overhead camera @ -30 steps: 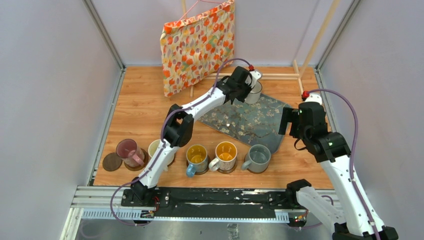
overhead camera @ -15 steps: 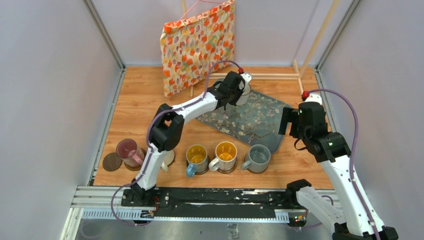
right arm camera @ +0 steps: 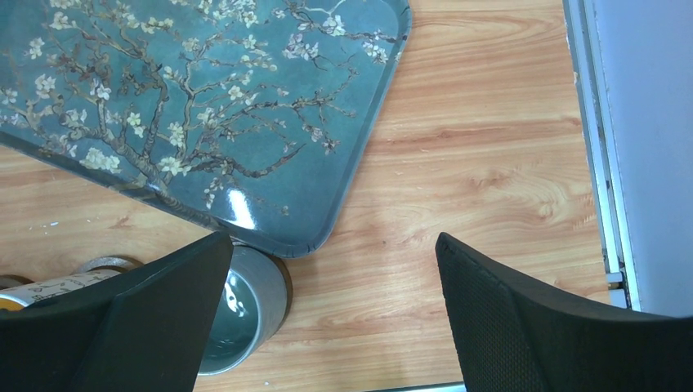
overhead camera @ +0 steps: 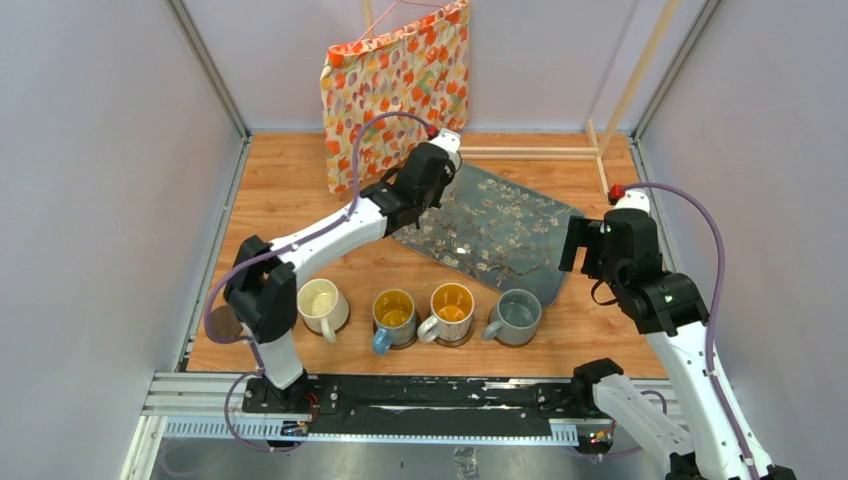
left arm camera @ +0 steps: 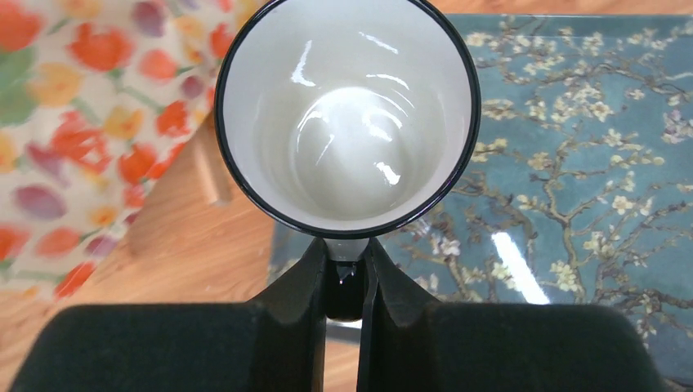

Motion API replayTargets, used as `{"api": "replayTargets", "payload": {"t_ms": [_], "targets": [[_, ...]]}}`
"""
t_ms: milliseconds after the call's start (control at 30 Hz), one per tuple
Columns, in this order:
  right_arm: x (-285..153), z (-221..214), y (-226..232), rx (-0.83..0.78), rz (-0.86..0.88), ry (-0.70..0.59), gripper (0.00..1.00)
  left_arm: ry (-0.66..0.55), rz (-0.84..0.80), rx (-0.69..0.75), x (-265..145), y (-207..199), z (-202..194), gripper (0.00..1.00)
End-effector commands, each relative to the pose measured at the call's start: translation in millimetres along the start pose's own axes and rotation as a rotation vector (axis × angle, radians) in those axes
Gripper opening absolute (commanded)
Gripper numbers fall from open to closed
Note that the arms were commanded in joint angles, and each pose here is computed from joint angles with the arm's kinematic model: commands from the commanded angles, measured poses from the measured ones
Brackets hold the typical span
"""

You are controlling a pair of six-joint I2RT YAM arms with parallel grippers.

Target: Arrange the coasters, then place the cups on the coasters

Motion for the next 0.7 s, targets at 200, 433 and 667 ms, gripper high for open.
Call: {"api": "replayTargets", "payload": {"t_ms": [200,433,667], "targets": [[-2,-5,8,-0.019,0.071,0.000,1.00,-0.193,0.272,-0.175,-87,58,21,0.00],[-2,-5,12,-0.018,0.104,-0.001,1.00,-0.236,0.454,-0.321,-139,116,10,0.00],[-4,-5,16,-0.019,0.138,-0.007,1.00,-0.295,0.686,-0.445,-198,170,-17,0.00]]}}
Point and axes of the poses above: each gripper's point midway between its finger pads, its own x axis out along the fingers, its own y axis along the line the jaws close on, z = x × y, the point moved 7 cm from there along -x, back along the fingers, and after that the axes turned 15 degrees about -x, right-handed, at the moved point
